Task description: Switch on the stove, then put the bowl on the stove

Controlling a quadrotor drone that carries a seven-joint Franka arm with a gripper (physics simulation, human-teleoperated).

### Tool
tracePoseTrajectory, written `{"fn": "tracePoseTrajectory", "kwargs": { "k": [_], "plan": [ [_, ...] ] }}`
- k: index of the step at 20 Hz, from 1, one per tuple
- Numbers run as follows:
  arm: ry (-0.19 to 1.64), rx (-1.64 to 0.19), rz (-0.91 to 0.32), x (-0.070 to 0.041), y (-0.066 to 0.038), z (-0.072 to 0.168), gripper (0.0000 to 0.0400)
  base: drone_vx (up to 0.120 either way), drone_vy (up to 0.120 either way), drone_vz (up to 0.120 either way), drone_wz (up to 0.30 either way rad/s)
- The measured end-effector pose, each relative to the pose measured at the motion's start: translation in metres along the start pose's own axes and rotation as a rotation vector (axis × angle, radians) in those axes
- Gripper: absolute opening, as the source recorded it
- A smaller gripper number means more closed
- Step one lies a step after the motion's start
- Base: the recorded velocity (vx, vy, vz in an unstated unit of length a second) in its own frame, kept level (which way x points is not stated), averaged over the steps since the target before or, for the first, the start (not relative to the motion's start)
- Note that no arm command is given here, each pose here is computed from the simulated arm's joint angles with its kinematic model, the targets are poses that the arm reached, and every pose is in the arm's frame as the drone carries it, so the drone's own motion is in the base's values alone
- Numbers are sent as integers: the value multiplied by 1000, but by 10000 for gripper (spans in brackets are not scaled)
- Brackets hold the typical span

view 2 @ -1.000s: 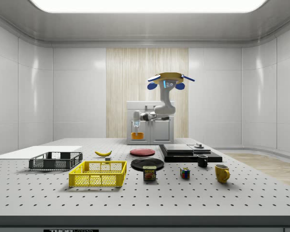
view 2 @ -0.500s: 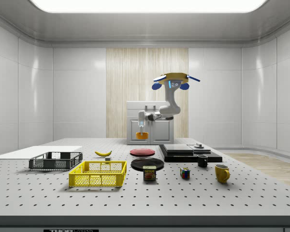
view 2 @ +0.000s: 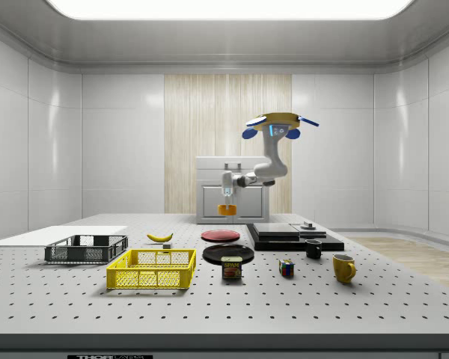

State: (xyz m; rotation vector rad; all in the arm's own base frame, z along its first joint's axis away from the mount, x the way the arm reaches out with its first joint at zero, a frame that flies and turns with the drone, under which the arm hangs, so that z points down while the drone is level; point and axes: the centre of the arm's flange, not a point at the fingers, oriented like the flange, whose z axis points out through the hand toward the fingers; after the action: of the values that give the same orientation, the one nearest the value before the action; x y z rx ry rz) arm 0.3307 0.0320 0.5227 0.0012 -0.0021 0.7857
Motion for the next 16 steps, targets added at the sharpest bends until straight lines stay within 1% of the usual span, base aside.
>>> {"fn": "tracePoseTrajectory", "kwargs": {
  "k": [1, 2, 3, 7, 9, 11, 12, 16],
  "plan": [
    [0, 0, 0, 0, 0, 0, 100, -120, 0, 0, 0],
    [0, 0, 0, 0, 0, 0, 100, -120, -120, 0, 0],
    [0, 0, 0, 0, 0, 0, 100, -120, -40, 0, 0],
    [0, 0, 0, 0, 0, 0, 100, -120, 0, 0, 0],
    [0, 0, 0, 0, 0, 0, 100, -120, 60, 0, 0],
    [0, 0, 0, 0, 0, 0, 100, -120, 0, 0, 0],
    [0, 0, 0, 0, 0, 0, 100, -120, -120, 0, 0],
    [0, 0, 0, 0, 0, 0, 100, -120, 0, 0, 0]
  ]
}}
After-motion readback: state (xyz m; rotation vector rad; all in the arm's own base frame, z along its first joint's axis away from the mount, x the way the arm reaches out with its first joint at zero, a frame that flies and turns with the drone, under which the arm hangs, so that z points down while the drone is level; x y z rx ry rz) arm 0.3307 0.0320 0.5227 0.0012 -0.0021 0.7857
